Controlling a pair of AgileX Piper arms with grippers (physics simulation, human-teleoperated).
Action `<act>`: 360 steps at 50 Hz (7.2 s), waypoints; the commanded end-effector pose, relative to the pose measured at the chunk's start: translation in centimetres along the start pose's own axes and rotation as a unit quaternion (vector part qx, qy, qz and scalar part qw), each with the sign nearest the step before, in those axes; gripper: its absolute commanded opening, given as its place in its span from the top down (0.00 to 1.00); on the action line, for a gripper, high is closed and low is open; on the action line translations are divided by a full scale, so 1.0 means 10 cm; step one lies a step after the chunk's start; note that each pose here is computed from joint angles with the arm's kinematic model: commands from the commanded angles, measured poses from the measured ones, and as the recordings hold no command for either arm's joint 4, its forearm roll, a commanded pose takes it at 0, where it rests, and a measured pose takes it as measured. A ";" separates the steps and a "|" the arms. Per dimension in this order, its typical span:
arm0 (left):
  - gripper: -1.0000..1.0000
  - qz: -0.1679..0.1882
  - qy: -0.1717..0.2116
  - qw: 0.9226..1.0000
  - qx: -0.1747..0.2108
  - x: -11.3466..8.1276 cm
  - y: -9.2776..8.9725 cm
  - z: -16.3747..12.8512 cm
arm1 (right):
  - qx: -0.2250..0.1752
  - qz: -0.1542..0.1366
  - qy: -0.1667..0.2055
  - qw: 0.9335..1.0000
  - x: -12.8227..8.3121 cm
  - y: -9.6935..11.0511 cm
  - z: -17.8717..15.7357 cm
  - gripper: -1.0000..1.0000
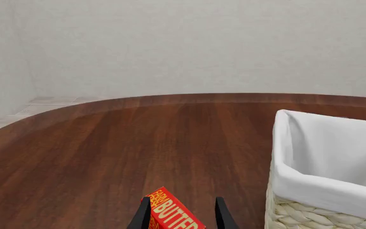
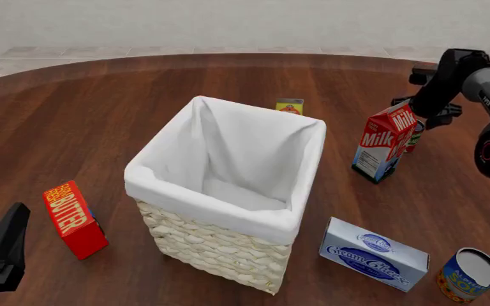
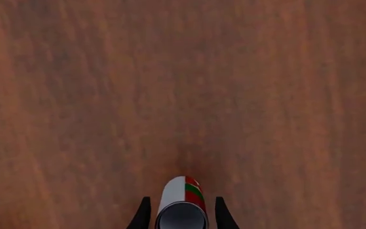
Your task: Pick up the tomato sauce, and put it in the basket.
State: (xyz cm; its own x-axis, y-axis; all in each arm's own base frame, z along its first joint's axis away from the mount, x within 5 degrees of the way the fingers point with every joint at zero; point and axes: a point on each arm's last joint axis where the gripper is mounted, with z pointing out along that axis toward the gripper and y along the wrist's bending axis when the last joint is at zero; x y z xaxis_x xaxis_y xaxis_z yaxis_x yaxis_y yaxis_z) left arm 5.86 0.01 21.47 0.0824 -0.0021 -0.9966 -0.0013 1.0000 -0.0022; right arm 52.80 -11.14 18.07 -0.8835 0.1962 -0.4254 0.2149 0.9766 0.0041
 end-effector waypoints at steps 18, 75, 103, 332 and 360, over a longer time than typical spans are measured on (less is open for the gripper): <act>0.00 0.000 -0.001 1.000 0.001 0.00 0.00 0.00 | 0.001 0.005 0.002 1.000 0.01 -0.02 0.10 0.00; 0.00 0.000 0.000 1.000 0.001 0.00 0.00 0.00 | 0.022 0.010 -0.066 0.998 -0.25 -0.47 -0.59 1.00; 0.00 0.000 -0.001 1.000 0.001 0.00 0.00 0.00 | 0.030 0.001 -0.134 0.991 -0.19 -0.46 -1.68 1.00; 0.00 0.000 -0.001 1.000 0.001 0.00 0.00 -0.01 | -0.268 -0.424 -0.176 0.847 2.09 2.87 -3.68 1.00; 0.00 0.000 -0.001 1.000 0.001 0.00 0.00 -0.01 | -0.270 -0.427 -0.164 0.847 2.18 2.96 -3.54 1.00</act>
State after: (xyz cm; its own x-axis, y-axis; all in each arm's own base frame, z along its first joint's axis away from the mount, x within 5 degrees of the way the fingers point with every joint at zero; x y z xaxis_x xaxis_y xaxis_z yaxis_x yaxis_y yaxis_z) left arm 5.86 0.01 21.47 0.0825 -0.0020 -0.9966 -0.0013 1.0000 -0.0021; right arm 25.23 24.89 41.49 -0.4229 -0.5626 -0.7104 -0.7501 0.6571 -0.0738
